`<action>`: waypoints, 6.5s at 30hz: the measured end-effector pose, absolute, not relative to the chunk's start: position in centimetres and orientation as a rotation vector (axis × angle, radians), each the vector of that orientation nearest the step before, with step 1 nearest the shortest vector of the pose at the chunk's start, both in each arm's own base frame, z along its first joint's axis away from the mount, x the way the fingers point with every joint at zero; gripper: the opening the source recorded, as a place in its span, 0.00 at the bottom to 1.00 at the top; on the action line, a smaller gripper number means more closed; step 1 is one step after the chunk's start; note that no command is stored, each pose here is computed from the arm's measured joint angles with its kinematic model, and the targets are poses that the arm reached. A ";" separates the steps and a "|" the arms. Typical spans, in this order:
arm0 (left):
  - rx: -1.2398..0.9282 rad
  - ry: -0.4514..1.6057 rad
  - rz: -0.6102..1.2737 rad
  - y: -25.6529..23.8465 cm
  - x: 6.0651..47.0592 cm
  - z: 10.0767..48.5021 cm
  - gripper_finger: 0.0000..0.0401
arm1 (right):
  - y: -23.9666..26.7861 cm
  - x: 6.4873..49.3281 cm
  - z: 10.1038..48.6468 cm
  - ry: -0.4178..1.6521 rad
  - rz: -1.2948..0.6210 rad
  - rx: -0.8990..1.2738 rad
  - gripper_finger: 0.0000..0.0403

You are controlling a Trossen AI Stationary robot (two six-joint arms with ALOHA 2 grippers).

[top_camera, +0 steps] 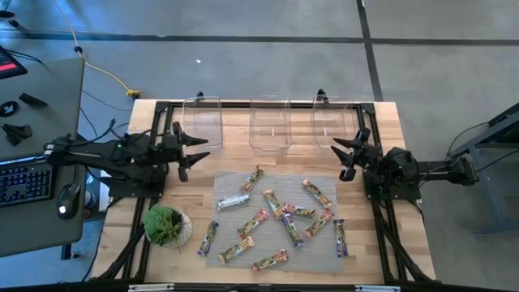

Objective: Pick and place Granola Bars by type
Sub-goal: Put the yellow granola bar into the left transparent bin, then put the top right yellow granola bar into the left transparent bin

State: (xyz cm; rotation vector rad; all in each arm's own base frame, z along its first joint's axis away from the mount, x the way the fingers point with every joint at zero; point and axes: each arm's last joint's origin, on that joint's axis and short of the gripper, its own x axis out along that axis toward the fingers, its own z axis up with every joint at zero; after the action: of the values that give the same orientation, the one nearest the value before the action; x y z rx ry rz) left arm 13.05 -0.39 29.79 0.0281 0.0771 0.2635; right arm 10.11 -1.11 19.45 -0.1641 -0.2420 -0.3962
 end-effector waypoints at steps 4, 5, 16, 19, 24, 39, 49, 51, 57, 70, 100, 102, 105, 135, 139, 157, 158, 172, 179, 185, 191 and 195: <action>-0.072 0.157 0.266 -0.5 14.1 29.4 0.45 | -1.1 10.2 19.5 -0.240 -0.396 -0.164 0.28; -0.085 0.188 0.265 -0.6 14.3 29.4 0.45 | -1.1 10.3 19.6 -0.250 -0.396 -0.160 0.28; -0.046 0.464 0.268 -1.1 18.7 30.1 0.45 | -0.7 11.7 20.1 -0.226 -0.225 -0.039 0.28; -0.022 0.523 0.302 -1.1 19.6 30.1 0.45 | -0.7 12.9 20.4 -0.137 -0.221 0.015 0.28; -0.031 0.565 0.295 -1.2 20.5 29.8 0.45 | -0.8 15.6 22.3 0.075 -0.233 0.093 0.28; -0.078 0.578 0.356 -1.1 20.4 29.5 0.45 | -0.9 27.0 23.8 0.430 -0.272 0.082 0.28; -0.259 0.614 0.334 -1.6 22.0 28.2 0.45 | -0.9 29.2 25.2 0.412 -0.264 0.054 0.28; -0.266 0.629 0.318 -1.7 22.8 27.6 0.45 | -0.9 28.9 25.7 0.400 -0.260 0.037 0.28; -0.370 0.683 0.330 -1.0 25.2 25.5 0.45 | -1.0 27.3 27.1 0.401 -0.307 0.022 0.28; -0.467 0.849 0.387 0.4 28.5 20.1 0.45 | -1.2 25.9 27.3 0.432 -0.383 0.024 0.28; -0.415 0.829 0.385 0.5 33.0 13.1 0.45 | 1.4 25.5 26.7 0.479 -0.369 0.013 0.28; -0.416 0.832 0.383 0.5 33.1 12.9 0.45 | 1.5 25.4 26.7 0.483 -0.387 0.022 0.28; -0.421 0.837 0.375 0.4 33.2 12.7 0.45 | 1.6 25.3 26.4 0.503 -0.409 0.049 0.28; -0.454 0.811 0.238 0.1 33.6 13.0 0.13 | 4.2 24.0 25.5 0.542 -0.514 0.106 0.28; -0.454 0.804 0.240 0.1 33.6 13.3 0.07 | 4.1 24.0 25.5 0.547 -0.519 0.113 0.28; -0.248 1.007 0.473 1.4 31.5 25.0 0.04 | 4.1 23.7 25.2 0.573 -0.541 0.119 0.28; -0.224 1.037 0.515 1.7 31.1 25.9 0.04 | 4.1 23.7 25.2 0.573 -0.542 0.119 0.28; -0.172 1.151 1.074 6.3 23.1 35.1 0.05 | 4.0 23.6 25.1 0.572 -0.569 0.124 0.28; -0.357 1.070 1.251 11.6 20.2 33.8 0.05 | 4.0 23.6 25.1 0.571 -0.572 0.124 0.28; -0.452 1.057 1.168 15.5 19.7 29.0 0.05 | 4.0 23.6 25.1 0.567 -0.580 0.120 0.28; -0.504 1.018 1.058 17.2 19.3 25.2 0.05 | 4.0 23.6 25.1 0.568 -0.580 0.120 0.28; -0.493 1.020 1.046 17.3 19.2 25.2 0.05 | 4.0 23.6 25.1 0.568 -0.580 0.120 0.28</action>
State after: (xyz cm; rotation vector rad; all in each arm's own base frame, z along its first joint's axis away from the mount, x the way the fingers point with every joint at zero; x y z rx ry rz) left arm 19.20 17.25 25.17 -0.4929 1.0200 1.0457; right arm 23.59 3.95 25.14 0.1200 0.5679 -0.5796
